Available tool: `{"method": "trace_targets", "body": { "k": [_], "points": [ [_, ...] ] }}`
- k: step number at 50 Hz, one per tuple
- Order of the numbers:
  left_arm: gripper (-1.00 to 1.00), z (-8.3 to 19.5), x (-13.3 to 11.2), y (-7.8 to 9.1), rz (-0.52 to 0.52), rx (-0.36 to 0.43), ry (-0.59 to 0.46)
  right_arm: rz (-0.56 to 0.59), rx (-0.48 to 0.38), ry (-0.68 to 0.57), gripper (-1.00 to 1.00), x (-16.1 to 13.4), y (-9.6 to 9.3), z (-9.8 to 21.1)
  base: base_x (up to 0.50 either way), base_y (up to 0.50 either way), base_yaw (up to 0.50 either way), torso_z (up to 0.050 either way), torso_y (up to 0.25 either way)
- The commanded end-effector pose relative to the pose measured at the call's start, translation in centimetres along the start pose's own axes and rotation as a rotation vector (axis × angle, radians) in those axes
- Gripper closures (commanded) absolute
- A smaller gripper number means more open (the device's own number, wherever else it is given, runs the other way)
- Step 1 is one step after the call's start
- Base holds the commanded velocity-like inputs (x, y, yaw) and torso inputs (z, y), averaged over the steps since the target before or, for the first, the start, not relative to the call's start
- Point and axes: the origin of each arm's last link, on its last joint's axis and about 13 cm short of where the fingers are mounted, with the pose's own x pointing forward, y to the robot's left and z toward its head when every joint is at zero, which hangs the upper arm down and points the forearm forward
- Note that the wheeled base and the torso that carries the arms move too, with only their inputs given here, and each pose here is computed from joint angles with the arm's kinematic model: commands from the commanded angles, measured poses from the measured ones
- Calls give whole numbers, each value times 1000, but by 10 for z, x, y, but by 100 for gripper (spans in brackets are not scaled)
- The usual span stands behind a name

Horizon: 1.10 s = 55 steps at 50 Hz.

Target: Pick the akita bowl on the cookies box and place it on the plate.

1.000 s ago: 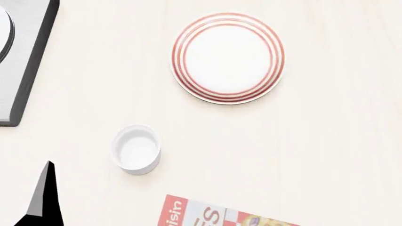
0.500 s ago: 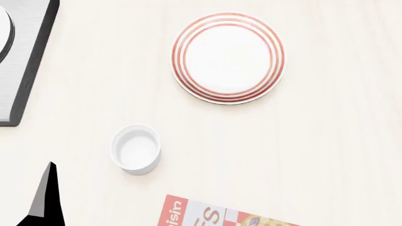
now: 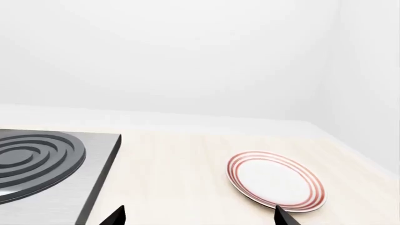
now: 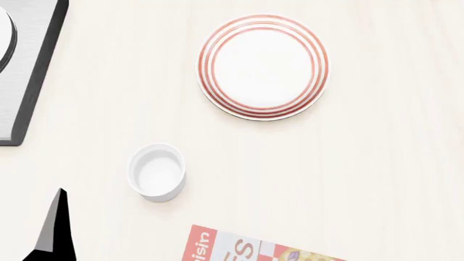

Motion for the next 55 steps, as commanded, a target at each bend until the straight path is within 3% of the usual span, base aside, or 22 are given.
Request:
{"method": "trace_targets", "body": {
  "k": [1,24,43,47,55],
  "points": [
    [-100,0,0,-1,-3,1,2,9,8,-4,100,1,0,-3,0,0,0,0,0],
    [-100,-1,0,-2,-8,-3,5,7,16,-18,100,-1,0,-3,0,0,0,0,0],
    [-100,-1,-1,-2,-17,-9,7,42,-26,-91,100,-3,10,26,0,0,0,0,0],
    [-100,1,0,-1,-11,-8,4,64,16,-162,100,-2,12,36,0,0,0,0,0],
    [-100,3,0,1,-5,-12,0,45,18,-191,100,8,8,45,0,0,0,0,0]
  ]
}}
